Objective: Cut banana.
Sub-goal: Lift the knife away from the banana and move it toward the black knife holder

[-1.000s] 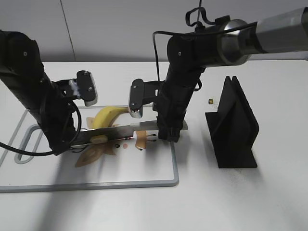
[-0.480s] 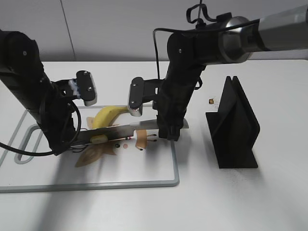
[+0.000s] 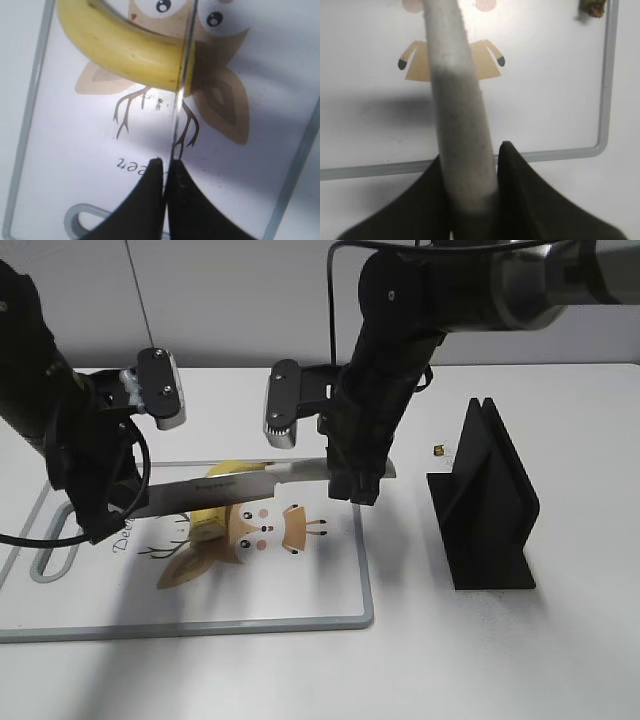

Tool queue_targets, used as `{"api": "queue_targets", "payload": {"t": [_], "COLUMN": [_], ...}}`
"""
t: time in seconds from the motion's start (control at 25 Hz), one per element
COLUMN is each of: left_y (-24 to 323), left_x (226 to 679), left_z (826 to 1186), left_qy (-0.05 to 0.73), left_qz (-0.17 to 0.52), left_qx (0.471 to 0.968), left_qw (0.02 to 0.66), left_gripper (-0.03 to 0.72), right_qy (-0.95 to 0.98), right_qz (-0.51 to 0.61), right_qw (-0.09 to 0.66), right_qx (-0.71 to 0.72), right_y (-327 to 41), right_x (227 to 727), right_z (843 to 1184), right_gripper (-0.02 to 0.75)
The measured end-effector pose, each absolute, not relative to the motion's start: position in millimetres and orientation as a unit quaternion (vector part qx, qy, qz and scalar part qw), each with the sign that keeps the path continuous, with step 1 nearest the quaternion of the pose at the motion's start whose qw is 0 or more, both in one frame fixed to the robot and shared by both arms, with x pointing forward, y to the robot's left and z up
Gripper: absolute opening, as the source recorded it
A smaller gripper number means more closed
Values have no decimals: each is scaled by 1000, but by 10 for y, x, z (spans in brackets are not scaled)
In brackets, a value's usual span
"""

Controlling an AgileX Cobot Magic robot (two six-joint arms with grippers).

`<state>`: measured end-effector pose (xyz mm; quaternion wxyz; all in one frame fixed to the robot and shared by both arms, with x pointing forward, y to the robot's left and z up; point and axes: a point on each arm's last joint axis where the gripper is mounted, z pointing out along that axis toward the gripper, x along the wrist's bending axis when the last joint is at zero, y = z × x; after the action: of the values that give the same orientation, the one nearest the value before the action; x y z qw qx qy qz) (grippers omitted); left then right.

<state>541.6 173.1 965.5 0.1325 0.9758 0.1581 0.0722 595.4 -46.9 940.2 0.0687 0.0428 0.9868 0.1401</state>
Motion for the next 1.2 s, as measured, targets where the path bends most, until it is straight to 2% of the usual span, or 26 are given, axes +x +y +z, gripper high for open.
{"api": "queue_targets", "payload": {"t": [0.44,0.56,0.64,0.68,0.76,0.88,0.96,1.12,1.2], "left_y": [1833,1853,1864,1866,1876,1893,1908,1970,2028], "left_x": [5106,5039,5010,5003,4980,4937,4909,4841,4821], "left_z": [10419,10538,10587,10606,10660,10758,10838,10985,11045], "left_qy": [132,130,130,133,136,137,135,131,157], "left_qz": [156,170,177,181,192,212,232,270,281], "left_qx": [964,960,958,956,952,945,939,929,920], "left_qw": [171,181,185,189,196,207,216,218,223], "left_gripper": [-7,-4,25,65,198,499,606,625,624], "right_qy": [977,974,974,974,975,976,977,977,977], "right_qz": [180,187,190,189,187,179,174,174,174], "right_qw": [112,122,123,120,118,122,122,123,121], "right_qx": [24,19,17,15,13,12,10,8,7], "right_y": [-546,-563,-562,-562,-566,-582,-592,-615,-636], "right_x": [5780,5752,5740,5735,5730,5738,5735,5702,5667], "right_z": [10138,10246,10271,10269,10266,10263,10264,10339,10400], "right_gripper": [189,189,185,182,172,160,160,160,160]}}
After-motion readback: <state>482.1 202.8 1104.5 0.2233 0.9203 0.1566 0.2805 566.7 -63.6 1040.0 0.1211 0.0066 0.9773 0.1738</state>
